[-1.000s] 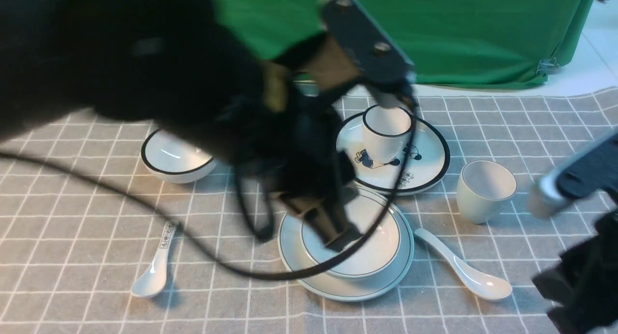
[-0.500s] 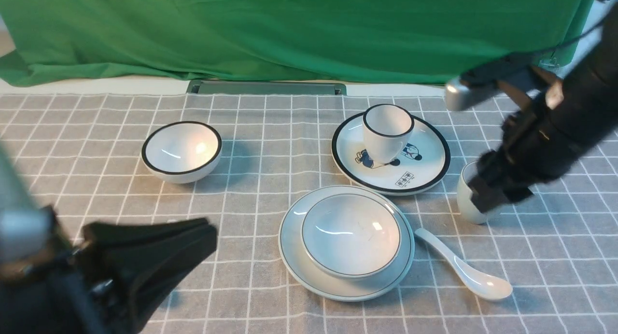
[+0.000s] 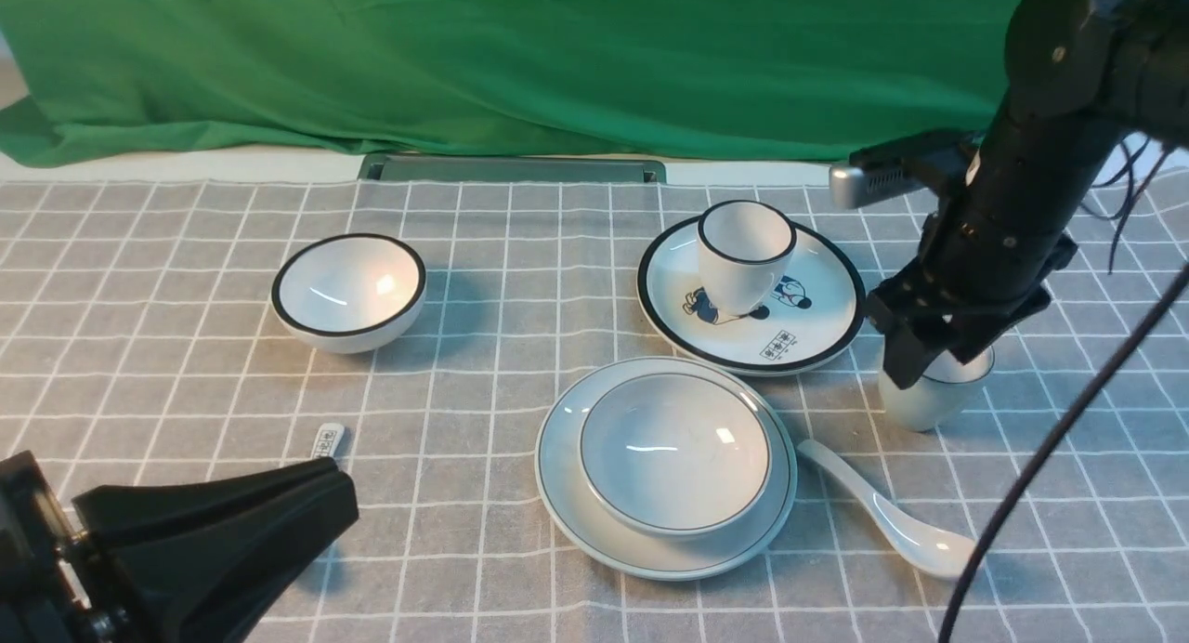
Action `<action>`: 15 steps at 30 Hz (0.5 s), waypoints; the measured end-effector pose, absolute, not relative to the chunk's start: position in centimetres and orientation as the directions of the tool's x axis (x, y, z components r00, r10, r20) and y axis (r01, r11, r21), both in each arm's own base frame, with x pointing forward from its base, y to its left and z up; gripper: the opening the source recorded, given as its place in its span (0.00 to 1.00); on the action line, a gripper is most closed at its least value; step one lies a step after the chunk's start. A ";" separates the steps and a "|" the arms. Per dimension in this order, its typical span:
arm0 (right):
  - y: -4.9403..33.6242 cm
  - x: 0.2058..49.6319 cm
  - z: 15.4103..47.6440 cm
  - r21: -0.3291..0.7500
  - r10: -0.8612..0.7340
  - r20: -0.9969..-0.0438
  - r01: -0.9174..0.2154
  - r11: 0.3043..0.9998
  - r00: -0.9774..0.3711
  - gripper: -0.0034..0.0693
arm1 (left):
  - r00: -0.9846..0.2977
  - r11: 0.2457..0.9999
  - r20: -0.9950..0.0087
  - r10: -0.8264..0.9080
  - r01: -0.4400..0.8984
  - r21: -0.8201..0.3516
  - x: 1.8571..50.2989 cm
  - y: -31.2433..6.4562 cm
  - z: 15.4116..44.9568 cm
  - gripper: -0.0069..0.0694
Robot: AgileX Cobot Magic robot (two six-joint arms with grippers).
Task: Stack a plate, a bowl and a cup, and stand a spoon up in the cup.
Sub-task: Use the right arm to grab a blue teacup
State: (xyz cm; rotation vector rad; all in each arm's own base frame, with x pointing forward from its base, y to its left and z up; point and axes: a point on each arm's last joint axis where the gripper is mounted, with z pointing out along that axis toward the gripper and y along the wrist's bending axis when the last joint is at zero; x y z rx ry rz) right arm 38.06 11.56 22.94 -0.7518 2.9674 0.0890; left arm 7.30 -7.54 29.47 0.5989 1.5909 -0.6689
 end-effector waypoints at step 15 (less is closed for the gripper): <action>12.0 37.8 22.3 0.051 -0.517 -0.055 -0.520 0.853 -0.854 0.16 | -0.121 0.697 -0.993 0.003 0.712 -0.084 7.3 -7.5 29.5 0.10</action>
